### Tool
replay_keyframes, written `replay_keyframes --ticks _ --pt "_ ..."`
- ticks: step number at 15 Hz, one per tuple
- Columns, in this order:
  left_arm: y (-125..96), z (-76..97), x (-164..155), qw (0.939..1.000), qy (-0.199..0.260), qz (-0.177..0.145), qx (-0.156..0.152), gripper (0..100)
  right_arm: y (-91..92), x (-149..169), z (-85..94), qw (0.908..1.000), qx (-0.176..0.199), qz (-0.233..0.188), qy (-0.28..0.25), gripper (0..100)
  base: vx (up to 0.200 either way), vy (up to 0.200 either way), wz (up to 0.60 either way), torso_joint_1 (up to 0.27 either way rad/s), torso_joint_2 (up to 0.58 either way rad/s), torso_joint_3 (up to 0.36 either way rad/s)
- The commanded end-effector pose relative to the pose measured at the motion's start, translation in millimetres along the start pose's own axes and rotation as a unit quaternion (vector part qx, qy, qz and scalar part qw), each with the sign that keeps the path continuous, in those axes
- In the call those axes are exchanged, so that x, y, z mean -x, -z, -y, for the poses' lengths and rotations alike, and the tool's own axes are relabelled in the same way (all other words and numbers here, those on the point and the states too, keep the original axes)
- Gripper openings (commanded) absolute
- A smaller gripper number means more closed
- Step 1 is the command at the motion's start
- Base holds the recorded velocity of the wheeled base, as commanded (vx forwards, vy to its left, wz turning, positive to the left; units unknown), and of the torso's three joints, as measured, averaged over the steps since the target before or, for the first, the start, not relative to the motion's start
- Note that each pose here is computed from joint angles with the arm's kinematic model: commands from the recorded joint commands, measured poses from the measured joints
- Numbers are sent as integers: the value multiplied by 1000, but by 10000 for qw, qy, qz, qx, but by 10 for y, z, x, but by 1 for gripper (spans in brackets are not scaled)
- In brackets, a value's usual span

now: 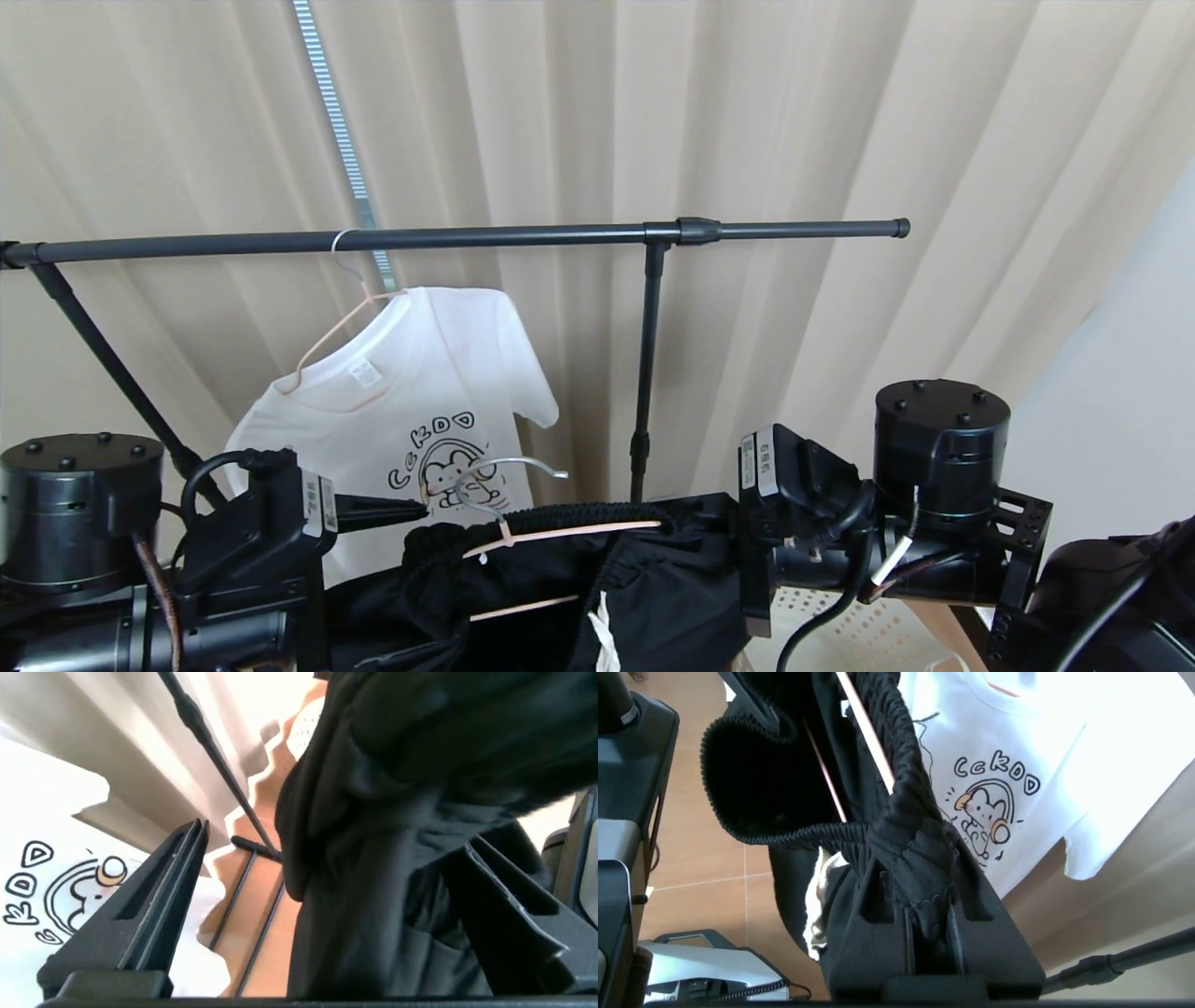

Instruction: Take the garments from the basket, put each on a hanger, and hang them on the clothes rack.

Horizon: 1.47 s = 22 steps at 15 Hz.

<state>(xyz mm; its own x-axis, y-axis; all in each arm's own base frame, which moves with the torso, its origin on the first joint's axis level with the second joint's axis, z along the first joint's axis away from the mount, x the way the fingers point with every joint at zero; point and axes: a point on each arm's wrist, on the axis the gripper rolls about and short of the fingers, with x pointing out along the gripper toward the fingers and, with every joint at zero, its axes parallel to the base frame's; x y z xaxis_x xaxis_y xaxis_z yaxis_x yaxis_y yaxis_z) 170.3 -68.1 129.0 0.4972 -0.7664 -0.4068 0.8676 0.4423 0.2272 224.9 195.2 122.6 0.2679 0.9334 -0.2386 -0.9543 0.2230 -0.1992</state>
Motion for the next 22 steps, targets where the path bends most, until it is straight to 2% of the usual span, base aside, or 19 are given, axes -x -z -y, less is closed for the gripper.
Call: replay_keyframes --ticks 1,3,4,5,6,8,9,11,14,15,17,18,20,21,22 --pt "-59 111 205 9994 -210 264 -30 100 -15 3 12 10000 16 21 37 0 0 0 0 0 0 0" --pt "-128 164 318 9982 -335 488 125 100 -18 2 15 10000 20 24 46 0 0 0 0 0 0 0" --pt "-162 181 378 9968 -440 590 309 100 -27 5 23 10000 32 35 75 0 0 0 0 0 0 0" --pt "-157 159 429 9941 -709 566 588 100 -28 0 33 9998 35 -3 191 0 0 0 0 0 0 0" --pt "-154 155 435 9937 -750 554 621 100 -28 0 34 9998 35 -9 206 0 0 0 0 0 0 0" --pt "-104 117 466 9877 -1165 395 966 100 -39 -12 51 9996 51 -16 294 0 0 0 0 0 0 0" --pt "-101 119 469 9873 -1185 389 985 100 -38 -12 51 9996 47 -22 291 0 0 0 0 0 0 0" --pt "-49 118 547 9824 -1424 380 1147 100 -42 -7 54 9995 46 -11 303 0 0 0 0 0 0 0" --pt "128 91 597 9739 -1714 115 1484 100 -46 14 70 9994 49 2 340 0 0 0 0 0 0 0" --pt "202 78 621 9721 -1666 94 1647 100 -58 49 91 9992 58 23 395 0 0 0 0 0 0 0" --pt "259 71 663 9727 -1501 202 1759 100 -82 95 125 9988 79 62 482 0 0 0 0 0 0 0" --pt "329 42 683 9714 -1322 272 1952 100 -122 171 171 9981 100 128 602 0 0 0 0 0 0 0" --pt "441 21 646 9685 -1108 202 2221 100 -186 270 218 9968 59 231 766 0 0 0 0 0 0 0" --pt "451 14 641 9680 -1082 197 2254 100 -190 283 227 9966 33 243 784 0 0 0 0 0 0 0" --pt "498 -45 617 9656 -1019 177 2385 100 -241 370 261 9963 20 374 778 0 0 0 0 0 0 0"
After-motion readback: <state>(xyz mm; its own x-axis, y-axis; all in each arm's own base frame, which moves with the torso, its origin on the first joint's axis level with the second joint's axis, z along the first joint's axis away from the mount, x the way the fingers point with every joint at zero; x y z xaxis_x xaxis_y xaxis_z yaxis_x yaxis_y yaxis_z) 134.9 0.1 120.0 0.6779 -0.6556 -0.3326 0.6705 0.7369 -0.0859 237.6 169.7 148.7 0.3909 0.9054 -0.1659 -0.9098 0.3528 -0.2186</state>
